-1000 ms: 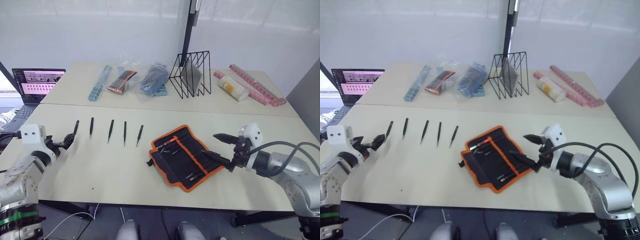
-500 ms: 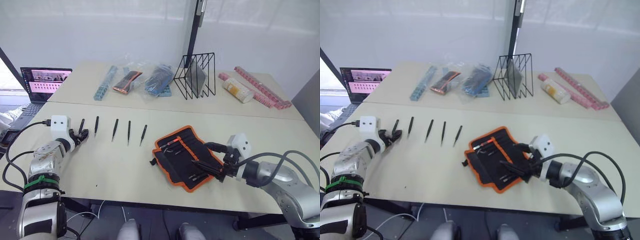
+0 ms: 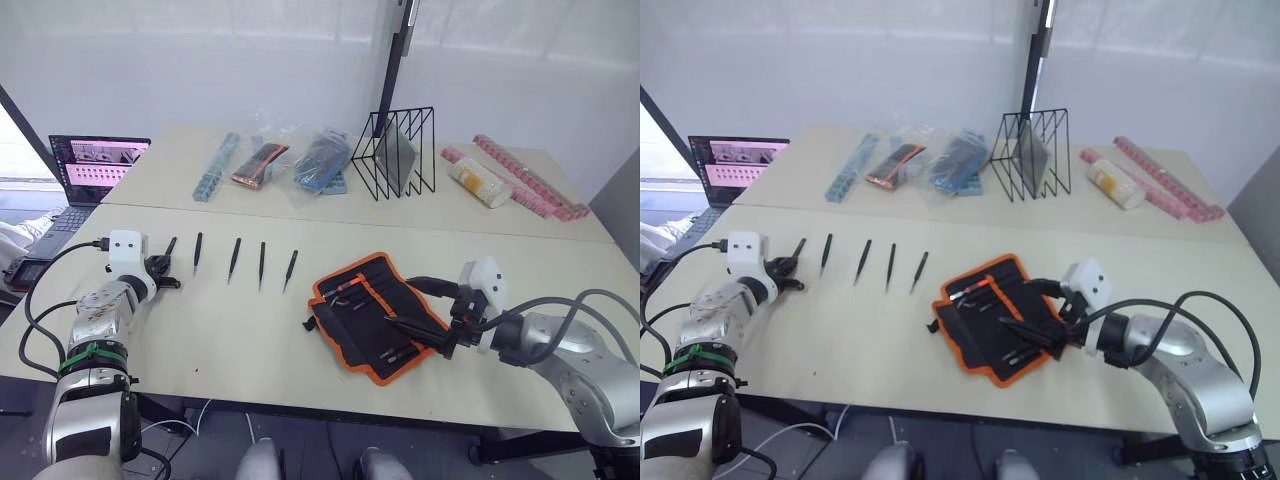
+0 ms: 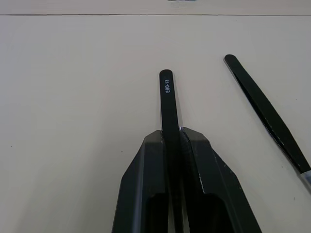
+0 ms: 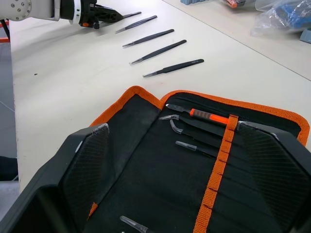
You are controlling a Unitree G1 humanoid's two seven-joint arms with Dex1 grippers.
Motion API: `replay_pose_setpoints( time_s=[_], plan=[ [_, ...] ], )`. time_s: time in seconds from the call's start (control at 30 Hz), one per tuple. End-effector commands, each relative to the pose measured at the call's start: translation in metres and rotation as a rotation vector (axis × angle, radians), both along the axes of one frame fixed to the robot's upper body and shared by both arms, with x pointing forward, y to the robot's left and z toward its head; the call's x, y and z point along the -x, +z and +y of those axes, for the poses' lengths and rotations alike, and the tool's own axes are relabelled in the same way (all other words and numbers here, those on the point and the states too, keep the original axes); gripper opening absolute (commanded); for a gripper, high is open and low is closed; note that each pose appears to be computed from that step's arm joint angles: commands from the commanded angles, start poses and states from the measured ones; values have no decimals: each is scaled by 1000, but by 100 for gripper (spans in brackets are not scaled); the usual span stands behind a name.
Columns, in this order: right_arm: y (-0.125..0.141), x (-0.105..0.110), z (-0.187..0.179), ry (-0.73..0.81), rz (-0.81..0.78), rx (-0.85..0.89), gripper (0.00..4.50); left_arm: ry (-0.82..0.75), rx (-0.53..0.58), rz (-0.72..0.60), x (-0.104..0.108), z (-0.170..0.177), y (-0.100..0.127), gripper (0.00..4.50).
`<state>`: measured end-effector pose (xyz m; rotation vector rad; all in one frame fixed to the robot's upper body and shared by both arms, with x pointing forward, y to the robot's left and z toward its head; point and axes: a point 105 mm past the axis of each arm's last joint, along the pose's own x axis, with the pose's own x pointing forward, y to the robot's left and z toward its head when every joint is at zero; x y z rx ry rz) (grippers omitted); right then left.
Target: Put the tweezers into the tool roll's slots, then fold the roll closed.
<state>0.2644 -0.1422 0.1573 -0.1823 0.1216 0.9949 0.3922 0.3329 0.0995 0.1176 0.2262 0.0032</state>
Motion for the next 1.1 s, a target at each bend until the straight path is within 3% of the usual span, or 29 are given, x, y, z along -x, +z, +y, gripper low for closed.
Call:
replay_pose_setpoints(
  time_s=[0.03,0.13,0.23,0.4,0.47,0.7,0.87,1.1],
  plan=[
    [6,-1,-1,-4,-44,0,450,-65,-101,-81,10,-1,31,5],
    [1,-1,-7,-44,-33,-1,450,-142,-125,-159,24,-14,68,5],
    [-3,-4,-14,-101,-26,-18,450,-253,-119,-176,34,-42,91,5],
    [-18,-8,-21,-188,-5,-16,302,-529,-57,-135,48,-117,105,0],
    [-26,-8,-24,-225,9,-24,226,-694,-23,-87,56,-162,101,0],
    [-53,0,-31,-327,55,-6,2,-1093,6,115,88,-262,74,0],
    [-64,1,-29,-372,63,-13,2,-1148,2,217,94,-292,62,0],
    [-87,3,-30,-430,115,30,2,-1056,-27,371,90,-294,45,0]
  ],
)
